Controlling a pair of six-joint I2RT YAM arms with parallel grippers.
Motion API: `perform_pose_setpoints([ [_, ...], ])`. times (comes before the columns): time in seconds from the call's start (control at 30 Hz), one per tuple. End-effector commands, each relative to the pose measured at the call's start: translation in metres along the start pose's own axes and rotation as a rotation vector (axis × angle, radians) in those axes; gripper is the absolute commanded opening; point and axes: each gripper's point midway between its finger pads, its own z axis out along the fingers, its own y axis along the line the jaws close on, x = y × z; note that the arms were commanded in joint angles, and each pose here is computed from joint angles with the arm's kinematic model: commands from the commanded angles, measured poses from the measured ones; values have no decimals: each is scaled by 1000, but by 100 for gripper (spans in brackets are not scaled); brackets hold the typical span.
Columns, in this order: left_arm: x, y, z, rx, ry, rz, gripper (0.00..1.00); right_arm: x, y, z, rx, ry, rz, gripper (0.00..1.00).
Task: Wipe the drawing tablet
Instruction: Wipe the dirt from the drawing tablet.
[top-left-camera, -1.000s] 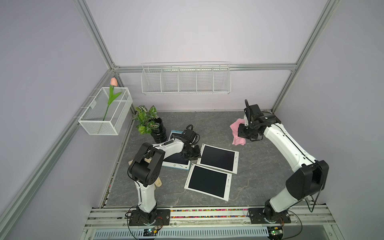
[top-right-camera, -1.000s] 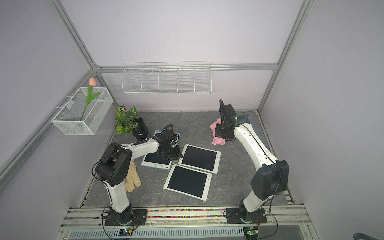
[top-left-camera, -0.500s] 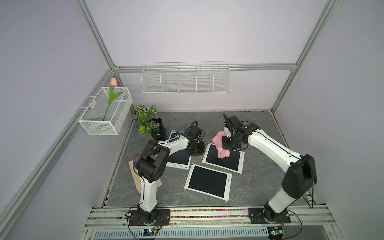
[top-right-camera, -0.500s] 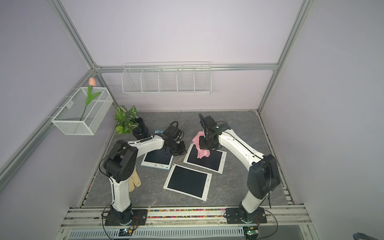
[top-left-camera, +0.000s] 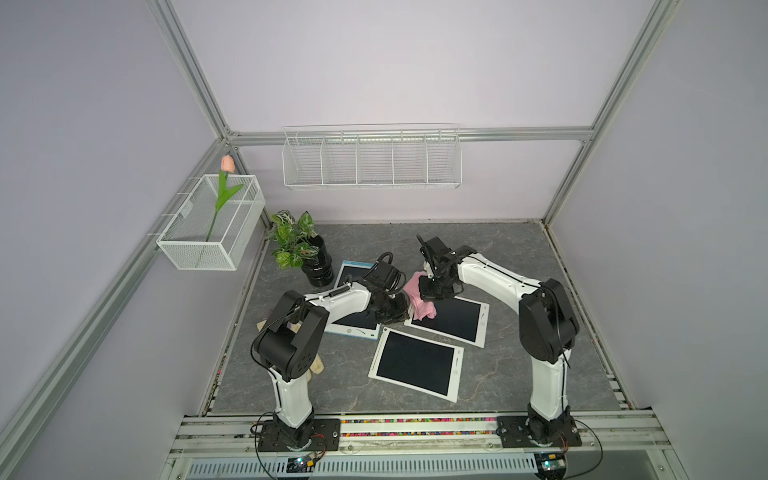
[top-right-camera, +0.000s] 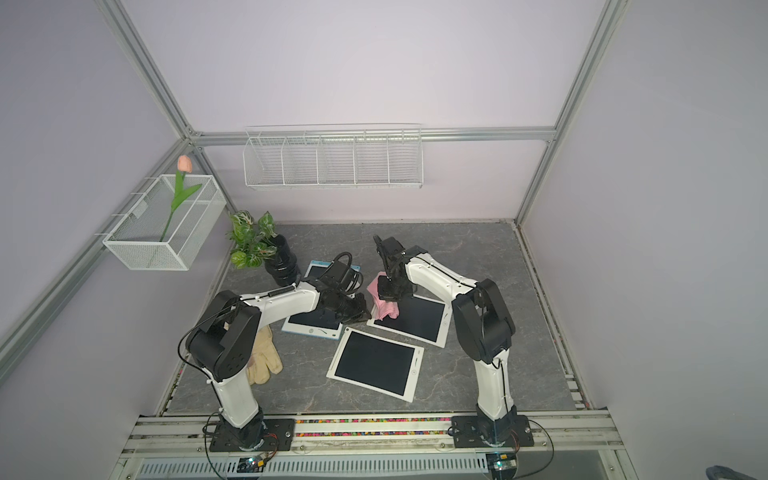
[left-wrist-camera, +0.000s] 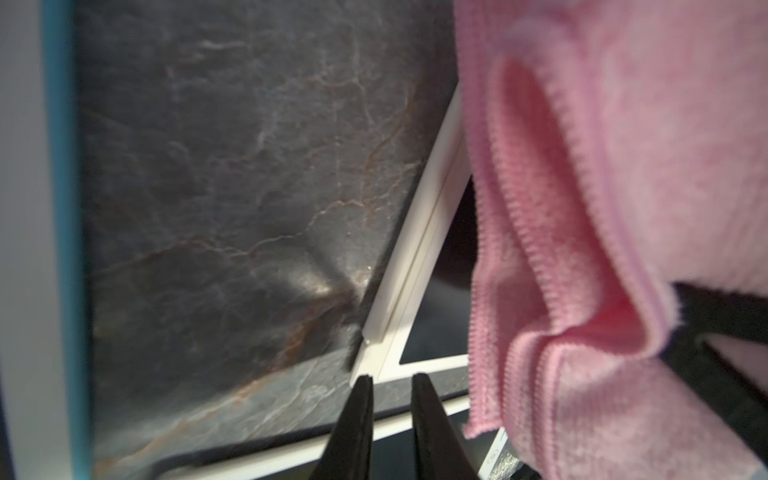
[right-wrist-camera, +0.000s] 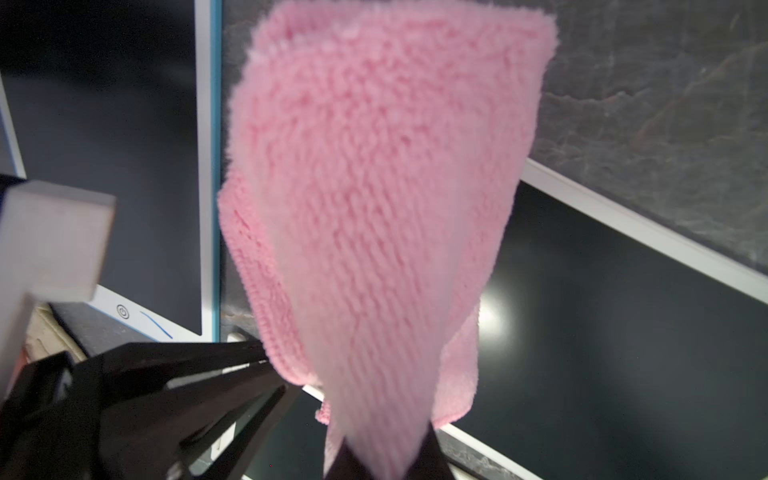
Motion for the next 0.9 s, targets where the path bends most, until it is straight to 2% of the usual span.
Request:
perform_pose_setpoints([
  [0.0,1,-4,9,4,6,-7,21,-3,12,7,-29,10,20,7],
  [0.33,9,15,21,-51,17,-37,20,5,10,38,-31,75,60,7],
  [0.7,11,21,22,-74,24,-35,19,-50,-13,45,4,23,91,7],
  [0.87,10,21,22,-77,20,-36,19,-53,-13,43,15,25,83,7],
])
